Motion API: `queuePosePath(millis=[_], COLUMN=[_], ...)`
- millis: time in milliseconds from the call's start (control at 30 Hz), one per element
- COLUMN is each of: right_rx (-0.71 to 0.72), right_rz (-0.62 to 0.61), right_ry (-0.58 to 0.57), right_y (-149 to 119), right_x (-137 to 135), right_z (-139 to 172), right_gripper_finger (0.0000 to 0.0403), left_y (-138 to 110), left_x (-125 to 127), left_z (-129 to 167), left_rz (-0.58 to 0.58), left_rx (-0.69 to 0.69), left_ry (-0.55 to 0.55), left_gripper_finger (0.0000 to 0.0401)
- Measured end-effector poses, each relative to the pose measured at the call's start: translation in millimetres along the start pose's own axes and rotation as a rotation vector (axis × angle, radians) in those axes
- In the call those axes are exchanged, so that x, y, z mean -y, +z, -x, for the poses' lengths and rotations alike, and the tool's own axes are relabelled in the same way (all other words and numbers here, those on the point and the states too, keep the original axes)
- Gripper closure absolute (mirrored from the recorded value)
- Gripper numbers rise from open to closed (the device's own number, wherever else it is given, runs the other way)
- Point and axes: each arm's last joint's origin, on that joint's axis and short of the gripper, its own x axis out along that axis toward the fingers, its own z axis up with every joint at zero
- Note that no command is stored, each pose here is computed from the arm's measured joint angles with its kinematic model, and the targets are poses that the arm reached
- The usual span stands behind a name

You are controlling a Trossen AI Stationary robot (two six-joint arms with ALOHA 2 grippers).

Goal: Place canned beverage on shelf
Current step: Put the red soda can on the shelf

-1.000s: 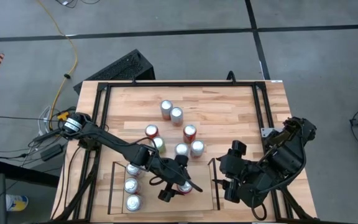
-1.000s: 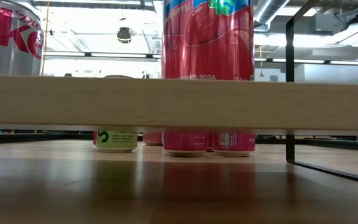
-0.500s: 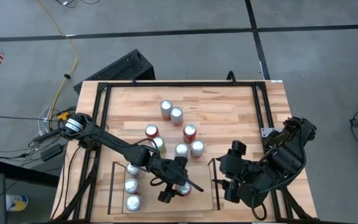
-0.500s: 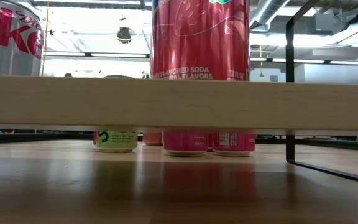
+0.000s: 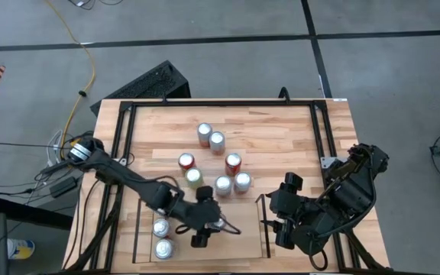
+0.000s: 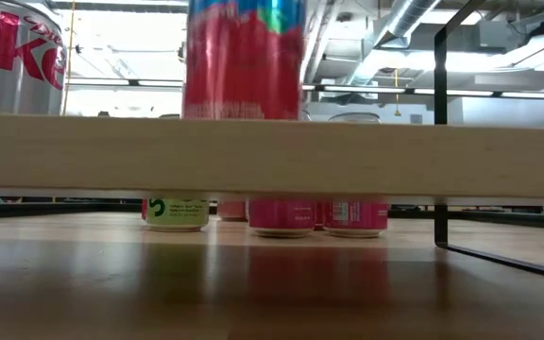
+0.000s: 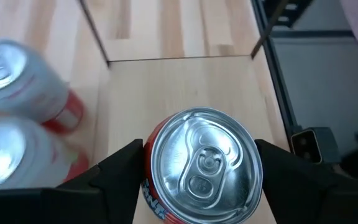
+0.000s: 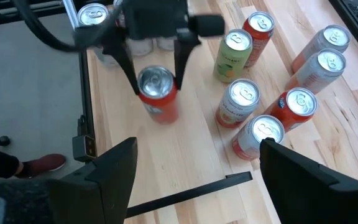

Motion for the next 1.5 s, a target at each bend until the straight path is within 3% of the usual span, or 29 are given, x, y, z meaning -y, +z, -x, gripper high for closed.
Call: queuePosePath(millis=[333,600,933,1500], right_rx=[0.019,0.048,0.08,0.076], right_rz=[0.016,-0.014,-0.113,-0.119], right_ry=[-0.016,-0.046,-0.068,-0.073], right_y=[1,7,26,27], right_x=[0,6,19,21], right_z=[0,-5,-17,-19], right_gripper_finger=[0.0093,0.0093,0.0093,0.0093], left_y=[-22,-36,-51,-54], left_x=[33,55,88,85], left_z=[17,47,69,64], left_rz=[0.148,0.11,0.064,0.084], left_rx=[-0.006,0.012,0.057,0.014], left_ry=[0.116,0.144,0.081,0.039], left_gripper_finger=[0.0144,0.0141,0.0141,0.014])
